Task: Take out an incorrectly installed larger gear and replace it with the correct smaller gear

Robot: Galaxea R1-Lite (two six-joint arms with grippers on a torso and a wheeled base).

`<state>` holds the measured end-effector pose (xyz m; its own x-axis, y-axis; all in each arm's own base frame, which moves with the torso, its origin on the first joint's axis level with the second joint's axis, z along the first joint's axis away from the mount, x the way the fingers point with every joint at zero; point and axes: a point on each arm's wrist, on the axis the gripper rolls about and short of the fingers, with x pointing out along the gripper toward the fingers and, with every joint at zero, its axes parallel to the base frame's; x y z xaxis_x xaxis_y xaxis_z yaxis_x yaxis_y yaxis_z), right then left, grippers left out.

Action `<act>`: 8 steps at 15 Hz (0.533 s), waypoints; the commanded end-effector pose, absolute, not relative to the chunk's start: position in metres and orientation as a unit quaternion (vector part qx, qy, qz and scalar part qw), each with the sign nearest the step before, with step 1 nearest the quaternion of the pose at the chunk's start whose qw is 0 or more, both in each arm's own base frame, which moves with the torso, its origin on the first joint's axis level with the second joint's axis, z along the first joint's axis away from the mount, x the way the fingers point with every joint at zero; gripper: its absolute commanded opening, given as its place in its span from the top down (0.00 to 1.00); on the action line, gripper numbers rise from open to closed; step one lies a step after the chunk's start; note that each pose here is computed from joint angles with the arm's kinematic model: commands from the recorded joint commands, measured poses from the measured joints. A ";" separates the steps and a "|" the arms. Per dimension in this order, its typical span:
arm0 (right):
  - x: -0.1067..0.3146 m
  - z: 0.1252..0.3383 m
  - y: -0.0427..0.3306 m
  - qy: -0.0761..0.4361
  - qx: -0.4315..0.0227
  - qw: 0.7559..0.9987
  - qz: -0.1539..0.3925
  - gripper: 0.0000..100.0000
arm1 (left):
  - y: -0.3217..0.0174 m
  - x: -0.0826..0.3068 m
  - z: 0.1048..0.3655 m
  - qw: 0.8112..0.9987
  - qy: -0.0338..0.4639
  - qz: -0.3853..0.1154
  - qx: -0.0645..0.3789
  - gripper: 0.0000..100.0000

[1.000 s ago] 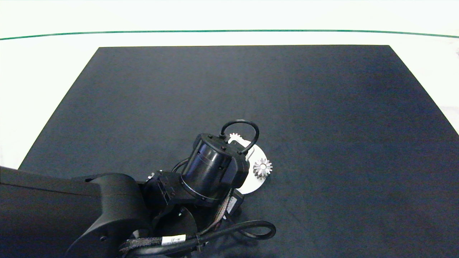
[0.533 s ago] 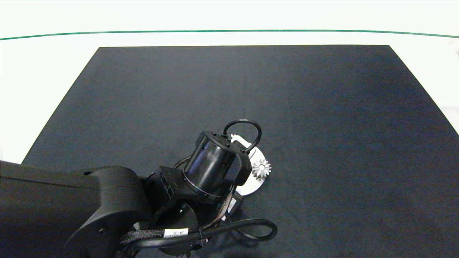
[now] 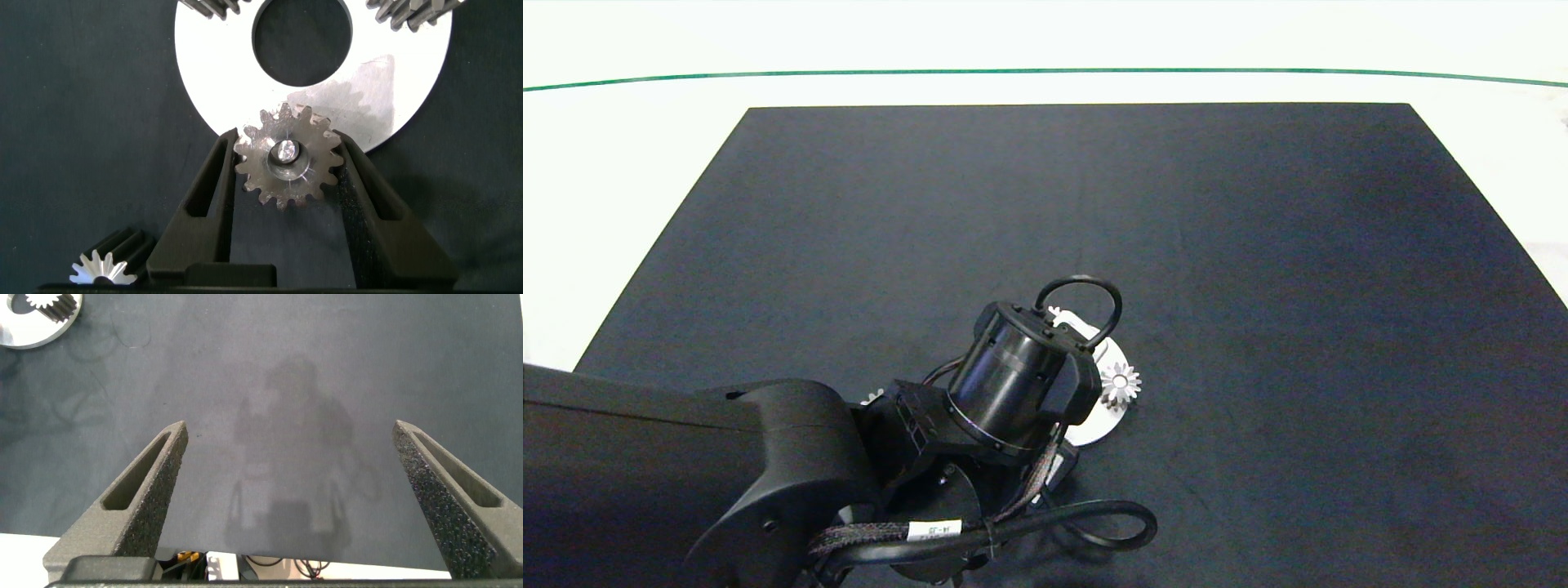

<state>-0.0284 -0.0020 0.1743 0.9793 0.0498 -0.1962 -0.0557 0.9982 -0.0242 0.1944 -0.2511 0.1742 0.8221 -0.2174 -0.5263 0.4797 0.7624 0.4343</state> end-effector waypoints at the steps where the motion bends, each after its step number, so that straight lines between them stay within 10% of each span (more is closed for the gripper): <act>1: -0.029 0.174 -0.002 0.099 -0.015 0.995 0.027 0.00 | -0.254 0.196 0.170 0.908 0.233 -0.192 0.291 0.84; 8: -0.028 0.174 -0.002 0.100 -0.015 0.994 0.028 0.00 | -0.257 0.197 0.165 0.903 0.240 -0.200 0.294 0.84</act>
<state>-0.0283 -0.0020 0.1739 0.9789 0.0517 -0.1976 -0.0576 0.9981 -0.0240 0.1963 -0.2561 0.1673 0.8057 -0.2282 -0.5465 0.5039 0.7491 0.4300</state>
